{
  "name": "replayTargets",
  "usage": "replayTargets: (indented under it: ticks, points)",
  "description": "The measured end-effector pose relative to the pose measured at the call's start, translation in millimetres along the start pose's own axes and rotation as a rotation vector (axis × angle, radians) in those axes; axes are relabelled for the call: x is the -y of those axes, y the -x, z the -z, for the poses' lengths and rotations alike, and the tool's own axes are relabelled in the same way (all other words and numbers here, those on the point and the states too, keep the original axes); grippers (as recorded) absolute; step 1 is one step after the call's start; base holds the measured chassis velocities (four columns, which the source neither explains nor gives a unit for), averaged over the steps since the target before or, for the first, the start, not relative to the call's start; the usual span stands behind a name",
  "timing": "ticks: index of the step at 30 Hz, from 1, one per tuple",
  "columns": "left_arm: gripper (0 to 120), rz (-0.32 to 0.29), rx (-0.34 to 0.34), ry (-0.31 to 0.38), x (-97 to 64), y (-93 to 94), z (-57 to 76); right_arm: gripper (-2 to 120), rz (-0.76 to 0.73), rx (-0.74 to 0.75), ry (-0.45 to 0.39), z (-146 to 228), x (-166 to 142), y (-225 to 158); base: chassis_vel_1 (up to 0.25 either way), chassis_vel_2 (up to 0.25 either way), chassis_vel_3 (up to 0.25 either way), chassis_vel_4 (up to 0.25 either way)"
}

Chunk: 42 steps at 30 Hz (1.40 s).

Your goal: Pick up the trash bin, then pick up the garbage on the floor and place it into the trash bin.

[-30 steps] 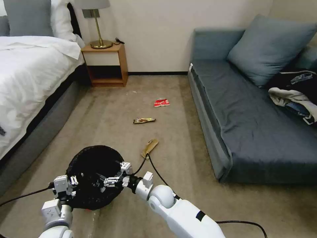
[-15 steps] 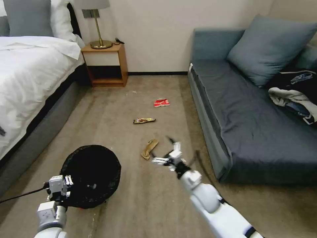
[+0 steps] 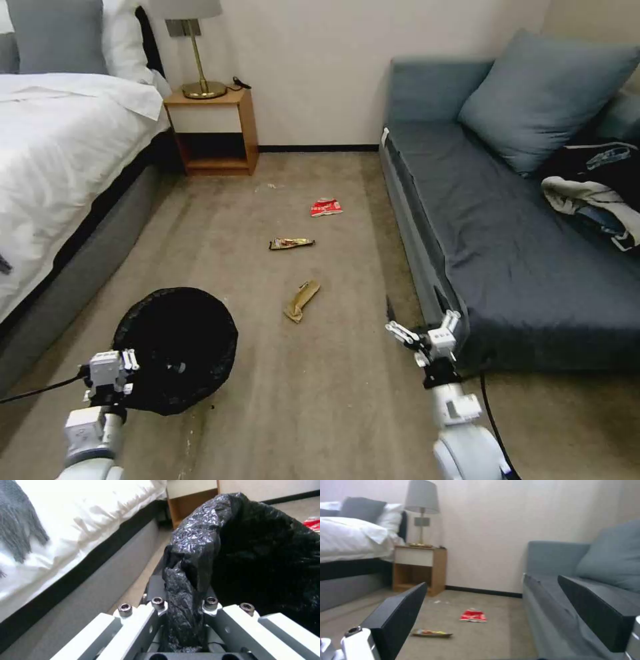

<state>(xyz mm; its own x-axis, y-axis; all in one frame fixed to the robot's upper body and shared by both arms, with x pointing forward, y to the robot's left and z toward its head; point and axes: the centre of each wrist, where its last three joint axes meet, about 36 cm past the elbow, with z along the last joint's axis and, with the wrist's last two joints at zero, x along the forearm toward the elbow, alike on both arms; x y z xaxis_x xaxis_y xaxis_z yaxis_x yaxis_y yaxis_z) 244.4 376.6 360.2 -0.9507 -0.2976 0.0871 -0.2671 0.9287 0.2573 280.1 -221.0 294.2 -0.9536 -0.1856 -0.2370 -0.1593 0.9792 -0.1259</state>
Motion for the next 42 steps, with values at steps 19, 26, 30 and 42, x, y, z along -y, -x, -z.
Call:
replayTargets:
  ticks: [19, 26, 30, 42]
  points:
    - [6, 0.001, -0.008, -0.007, -5.0, 4.6, -8.0, 100, 0.053, 0.023, 0.075, 0.3, -21.6, 13.3, -0.048, 0.060, 0.051, -0.053]
    - [6, -0.012, -0.002, -0.020, 3.2, 7.0, -5.1, 100, 0.059, 0.020, 0.075, -2.2, -24.6, 15.3, -0.222, 0.224, 0.213, -0.225]
    - [6, -0.013, -0.010, -0.019, 3.8, 7.6, -8.3, 100, 0.065, 0.022, 0.069, -2.6, -24.0, 17.9, -0.281, 0.258, 0.262, -0.247]
    - [6, -0.007, -0.015, -0.018, 4.2, 8.8, -11.7, 100, 0.104, 0.023, 0.077, -6.3, -29.9, 24.7, -0.293, 0.300, 0.295, -0.297]
